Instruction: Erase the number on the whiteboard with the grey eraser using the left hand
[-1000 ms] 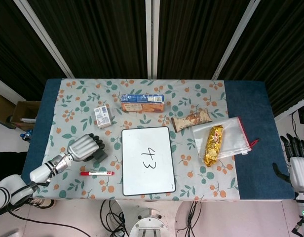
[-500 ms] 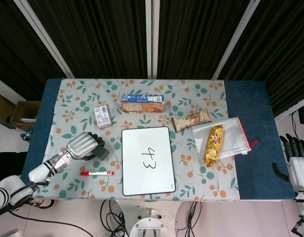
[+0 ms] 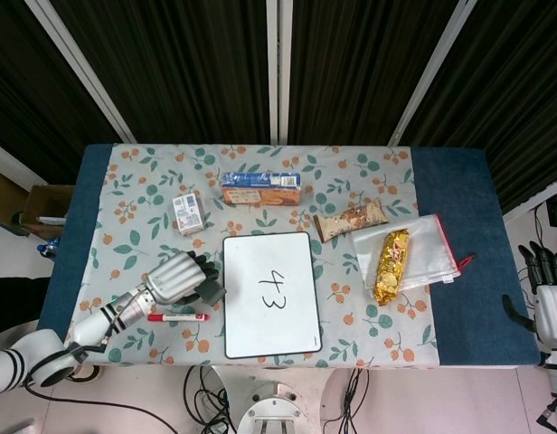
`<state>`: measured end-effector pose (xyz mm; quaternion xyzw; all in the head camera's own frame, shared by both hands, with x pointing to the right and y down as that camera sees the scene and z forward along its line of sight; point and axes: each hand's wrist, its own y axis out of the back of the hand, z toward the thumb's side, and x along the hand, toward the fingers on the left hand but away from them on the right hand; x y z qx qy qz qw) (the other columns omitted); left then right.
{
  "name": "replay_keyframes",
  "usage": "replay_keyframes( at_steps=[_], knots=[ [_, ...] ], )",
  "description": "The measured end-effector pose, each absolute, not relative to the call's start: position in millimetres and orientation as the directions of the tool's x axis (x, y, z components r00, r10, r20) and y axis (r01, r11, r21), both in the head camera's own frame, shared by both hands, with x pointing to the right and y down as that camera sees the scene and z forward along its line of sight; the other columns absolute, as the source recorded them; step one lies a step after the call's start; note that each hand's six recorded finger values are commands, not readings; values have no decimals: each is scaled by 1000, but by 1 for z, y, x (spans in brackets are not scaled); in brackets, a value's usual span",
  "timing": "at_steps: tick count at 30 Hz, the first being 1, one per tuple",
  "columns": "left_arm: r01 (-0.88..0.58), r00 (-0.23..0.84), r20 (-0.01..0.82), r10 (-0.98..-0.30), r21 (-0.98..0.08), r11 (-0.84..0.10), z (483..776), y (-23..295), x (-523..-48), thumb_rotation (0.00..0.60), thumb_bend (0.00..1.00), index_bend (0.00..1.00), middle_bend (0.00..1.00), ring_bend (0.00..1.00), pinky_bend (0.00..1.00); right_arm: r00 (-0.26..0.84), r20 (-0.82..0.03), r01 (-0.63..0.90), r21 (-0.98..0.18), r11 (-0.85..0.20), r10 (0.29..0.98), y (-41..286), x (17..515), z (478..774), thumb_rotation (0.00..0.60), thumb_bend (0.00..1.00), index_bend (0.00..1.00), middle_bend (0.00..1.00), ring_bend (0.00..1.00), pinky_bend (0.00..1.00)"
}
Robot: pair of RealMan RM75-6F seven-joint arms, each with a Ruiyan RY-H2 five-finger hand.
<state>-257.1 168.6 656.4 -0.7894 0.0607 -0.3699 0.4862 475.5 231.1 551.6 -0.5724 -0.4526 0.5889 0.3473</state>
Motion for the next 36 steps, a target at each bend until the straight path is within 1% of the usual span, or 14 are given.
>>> replay_keyframes(
  at_steps=[4,7,13,17,23,36],
  knots=[
    [286,753,515,-409,-817,-501,654,186,-225,600,373,605,566,460,521,-124,-335,112,-940,-322,934,232,485,542,600,257,0,0,0,0],
    [294,775,510,-374,-814,-501,659,198,-200,600,376,605,566,460,521,-136,-316,116,-946,-302,939,232,490,536,600,257,0,0,0,0],
    [299,809,485,-334,-827,-477,664,210,-157,600,379,606,566,460,521,-136,-296,115,-953,-282,946,231,494,529,600,257,0,0,0,0],
    [303,806,490,-332,-823,-480,669,209,-145,600,379,605,566,460,521,-131,-293,115,-953,-279,947,230,493,527,600,258,0,0,0,0],
    [312,794,505,-338,-816,-486,677,207,-143,600,378,606,566,460,521,-131,-303,119,-950,-288,944,230,494,529,600,257,0,0,0,0],
    [290,788,495,-366,-822,-489,688,205,-132,600,380,607,566,460,520,-137,-293,124,-953,-277,946,235,496,524,600,254,0,0,0,0]
  ],
)
